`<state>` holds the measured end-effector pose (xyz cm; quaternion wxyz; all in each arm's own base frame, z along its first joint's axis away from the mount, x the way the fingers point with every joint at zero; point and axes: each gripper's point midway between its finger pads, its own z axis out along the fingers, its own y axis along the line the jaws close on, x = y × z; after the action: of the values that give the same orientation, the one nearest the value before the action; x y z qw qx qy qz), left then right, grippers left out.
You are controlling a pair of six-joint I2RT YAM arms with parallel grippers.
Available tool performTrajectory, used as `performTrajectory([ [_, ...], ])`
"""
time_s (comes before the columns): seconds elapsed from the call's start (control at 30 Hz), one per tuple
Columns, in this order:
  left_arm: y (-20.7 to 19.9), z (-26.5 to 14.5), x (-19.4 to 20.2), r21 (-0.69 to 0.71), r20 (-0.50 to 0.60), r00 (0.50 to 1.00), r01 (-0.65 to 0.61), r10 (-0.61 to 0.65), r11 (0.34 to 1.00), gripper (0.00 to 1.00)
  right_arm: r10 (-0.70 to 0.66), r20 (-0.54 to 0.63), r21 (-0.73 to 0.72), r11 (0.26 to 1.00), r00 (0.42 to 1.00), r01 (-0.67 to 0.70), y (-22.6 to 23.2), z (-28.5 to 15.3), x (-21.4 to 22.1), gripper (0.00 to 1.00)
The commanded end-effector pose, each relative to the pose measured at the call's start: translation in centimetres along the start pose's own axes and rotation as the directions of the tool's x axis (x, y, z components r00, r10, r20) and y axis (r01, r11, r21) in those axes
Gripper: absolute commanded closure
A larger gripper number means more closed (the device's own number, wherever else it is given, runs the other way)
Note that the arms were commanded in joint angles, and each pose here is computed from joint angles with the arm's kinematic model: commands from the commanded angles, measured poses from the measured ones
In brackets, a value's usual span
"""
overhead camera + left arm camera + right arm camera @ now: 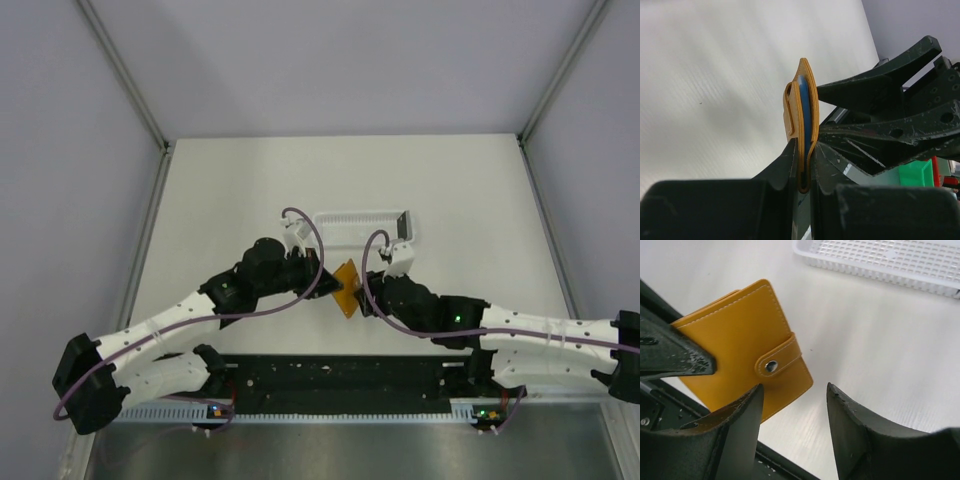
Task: Put the credit cards into the card holder
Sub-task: Open the card holder.
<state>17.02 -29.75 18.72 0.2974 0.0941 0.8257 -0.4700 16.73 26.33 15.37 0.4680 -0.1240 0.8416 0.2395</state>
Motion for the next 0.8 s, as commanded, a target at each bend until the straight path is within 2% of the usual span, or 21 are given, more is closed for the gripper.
performTrajectory([
  [0.0,-2.7,-0.2,-1.4,0.099,0.032,0.999,-0.03,0.027,0.995,1.0,0.064,0.096,0.114,0.991,0.993,-0.075,-1.7,0.0,-2.3,0.47],
  [0.23,-2.3,0.2,-0.3,0.106,-0.015,1.0,-0.014,0.016,0.994,1.0,0.095,0.133,0.176,0.977,0.987,-0.118,-3.8,-0.3,-2.6,0.48],
  [0.33,-1.9,0.2,-0.4,0.082,-0.009,1.0,-0.011,0.012,0.997,1.0,0.071,0.118,0.11,0.99,0.99,-0.085,-2.7,-0.5,-2.9,0.48],
  [0.4,-1.3,0.2,-0.4,0.047,-0.009,1.0,-0.01,0.01,0.999,1.0,0.035,0.102,-0.001,0.999,0.994,-0.035,-0.7,-0.9,-3.3,0.45],
  [0.57,-0.7,0.4,-0.5,0.01,-0.012,1.0,-0.013,0.013,1.0,1.0,0.041,0.105,-0.2,0.98,0.994,-0.019,2.9,-1.7,-4.2,0.41],
  [0.77,-1.0,0.6,-0.6,0.023,-0.015,1.0,-0.004,0.004,1.0,1.0,0.023,0.043,-0.187,0.982,0.999,-0.015,3.6,-0.2,-2.8,0.42],
])
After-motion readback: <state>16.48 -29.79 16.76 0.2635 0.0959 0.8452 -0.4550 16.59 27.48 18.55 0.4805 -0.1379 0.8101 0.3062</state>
